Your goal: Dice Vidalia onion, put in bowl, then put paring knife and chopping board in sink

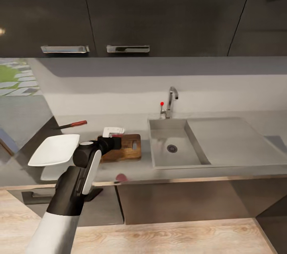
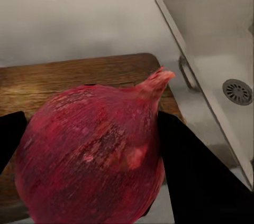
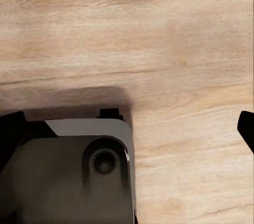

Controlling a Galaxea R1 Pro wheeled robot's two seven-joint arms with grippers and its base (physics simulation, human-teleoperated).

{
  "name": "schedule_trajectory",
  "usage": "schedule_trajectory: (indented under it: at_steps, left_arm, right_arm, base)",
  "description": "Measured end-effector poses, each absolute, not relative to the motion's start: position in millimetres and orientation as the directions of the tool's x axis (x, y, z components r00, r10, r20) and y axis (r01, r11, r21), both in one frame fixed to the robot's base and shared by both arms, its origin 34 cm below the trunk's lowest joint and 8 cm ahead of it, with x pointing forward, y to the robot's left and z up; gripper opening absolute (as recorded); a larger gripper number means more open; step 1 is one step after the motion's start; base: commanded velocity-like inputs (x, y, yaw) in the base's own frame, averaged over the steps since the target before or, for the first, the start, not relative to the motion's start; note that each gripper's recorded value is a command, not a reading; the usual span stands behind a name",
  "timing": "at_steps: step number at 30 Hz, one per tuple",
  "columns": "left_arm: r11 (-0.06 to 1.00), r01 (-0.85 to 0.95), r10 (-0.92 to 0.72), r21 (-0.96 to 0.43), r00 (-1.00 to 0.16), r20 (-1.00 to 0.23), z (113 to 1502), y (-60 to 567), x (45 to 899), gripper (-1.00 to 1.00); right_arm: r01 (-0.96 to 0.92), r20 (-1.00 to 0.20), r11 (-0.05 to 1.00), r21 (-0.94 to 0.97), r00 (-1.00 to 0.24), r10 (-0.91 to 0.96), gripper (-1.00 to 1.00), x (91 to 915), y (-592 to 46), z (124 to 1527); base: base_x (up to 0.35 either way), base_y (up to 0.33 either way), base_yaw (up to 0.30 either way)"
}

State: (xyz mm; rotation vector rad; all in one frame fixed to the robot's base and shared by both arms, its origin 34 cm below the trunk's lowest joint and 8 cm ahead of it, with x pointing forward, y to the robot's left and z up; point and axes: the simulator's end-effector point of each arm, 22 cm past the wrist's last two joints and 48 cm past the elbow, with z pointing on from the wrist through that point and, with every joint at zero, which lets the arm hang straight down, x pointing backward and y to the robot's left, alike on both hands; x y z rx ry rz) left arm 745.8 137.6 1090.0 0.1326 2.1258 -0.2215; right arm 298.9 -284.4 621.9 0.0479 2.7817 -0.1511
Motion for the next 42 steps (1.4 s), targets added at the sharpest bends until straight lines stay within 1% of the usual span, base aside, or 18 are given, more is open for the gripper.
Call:
schedule_trajectory:
  at_steps: [5,8,17,28,42]
  left_arm:
    - [0.978,0.182,0.008,-0.106,-0.535,-0.845,1090,138,746,-1.00]
    - [0.977,0.182,0.008,-0.107,-0.537,-0.844,1089,137,745,-1.00]
    - [0.976,0.192,0.018,-0.102,-0.538,-0.843,1087,133,744,-1.00]
    - [0.974,0.204,0.029,-0.097,-0.538,-0.842,1086,128,743,-1.00]
    - [0.974,0.201,0.037,-0.101,-0.586,-0.809,1057,127,743,-1.00]
  right_arm:
    - [0.052,-0.349,0.994,-0.099,-0.937,0.014,1.00,299,-284,622]
    - [0.052,-0.349,0.994,-0.100,-0.937,0.014,1.00,299,-285,622]
    - [0.052,-0.349,0.994,-0.099,-0.937,0.014,1.00,299,-285,622]
    - [0.052,-0.349,0.994,-0.098,-0.937,0.015,1.00,299,-284,622]
    - [0.051,-0.331,0.994,-0.100,-0.944,0.016,1.00,291,-285,618]
  base:
    - [0.191,0.297,0.000]
    - [0.062,0.064,0.000]
    - [0.081,-0.031,0.000]
    - [0.008,-0.004,0.000]
    - [0.018,0.000,0.000]
